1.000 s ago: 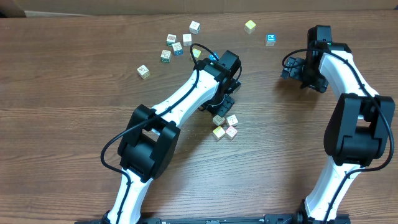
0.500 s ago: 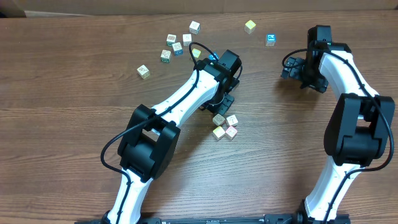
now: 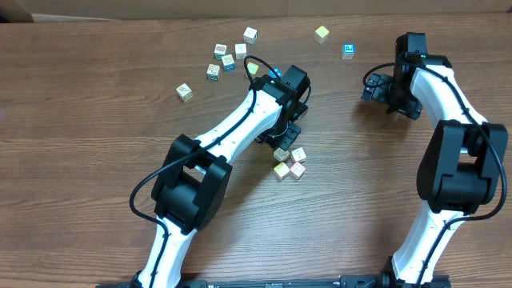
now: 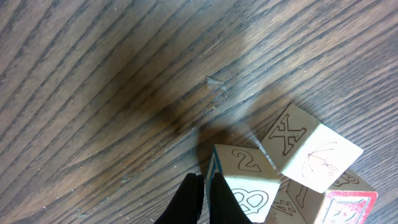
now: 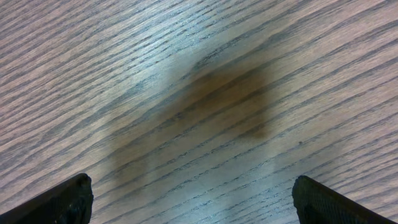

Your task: Form a circle

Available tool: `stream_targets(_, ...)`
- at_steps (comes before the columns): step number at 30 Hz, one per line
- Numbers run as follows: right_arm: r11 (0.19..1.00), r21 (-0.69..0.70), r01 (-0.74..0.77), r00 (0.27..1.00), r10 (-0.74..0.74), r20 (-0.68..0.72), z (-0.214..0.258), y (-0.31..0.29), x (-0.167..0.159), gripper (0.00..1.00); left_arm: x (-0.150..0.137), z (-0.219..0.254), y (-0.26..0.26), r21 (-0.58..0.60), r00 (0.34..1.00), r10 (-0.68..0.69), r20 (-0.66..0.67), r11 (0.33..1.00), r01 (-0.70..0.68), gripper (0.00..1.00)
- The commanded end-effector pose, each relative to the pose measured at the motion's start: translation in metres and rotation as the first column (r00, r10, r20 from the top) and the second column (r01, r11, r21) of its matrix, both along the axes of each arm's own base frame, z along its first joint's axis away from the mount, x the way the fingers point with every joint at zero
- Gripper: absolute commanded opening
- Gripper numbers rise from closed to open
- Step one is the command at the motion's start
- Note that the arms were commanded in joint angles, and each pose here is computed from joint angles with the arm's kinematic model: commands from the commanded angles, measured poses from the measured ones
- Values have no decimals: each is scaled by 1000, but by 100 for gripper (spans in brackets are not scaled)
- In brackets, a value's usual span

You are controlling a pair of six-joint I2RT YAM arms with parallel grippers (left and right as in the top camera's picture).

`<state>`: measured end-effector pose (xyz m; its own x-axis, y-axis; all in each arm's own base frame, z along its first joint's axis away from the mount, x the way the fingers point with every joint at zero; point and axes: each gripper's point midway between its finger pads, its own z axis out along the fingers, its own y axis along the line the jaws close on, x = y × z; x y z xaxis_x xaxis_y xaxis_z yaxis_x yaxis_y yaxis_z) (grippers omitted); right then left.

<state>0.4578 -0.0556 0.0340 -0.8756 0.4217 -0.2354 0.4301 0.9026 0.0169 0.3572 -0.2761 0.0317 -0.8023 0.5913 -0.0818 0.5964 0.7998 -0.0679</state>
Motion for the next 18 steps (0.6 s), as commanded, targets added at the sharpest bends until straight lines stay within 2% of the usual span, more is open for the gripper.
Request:
stream_targets(1, 1000, -5, 3, 1000, -3, 26, 9, -2, 5, 100, -7, -9, -1, 1, 999, -26, -30, 1000, 26, 4)
stream_targets(14, 1000, -6, 4, 1000, -3, 25, 9, -2, 5, 100, -6, -9, -1, 0, 998, -65, -24, 998, 65, 4)
stream_targets(18, 1000, -6, 4, 1000, -3, 25, 9, -2, 5, 100, 5, -7, 5, 42, 1000, -15, 25, 999, 14, 4)
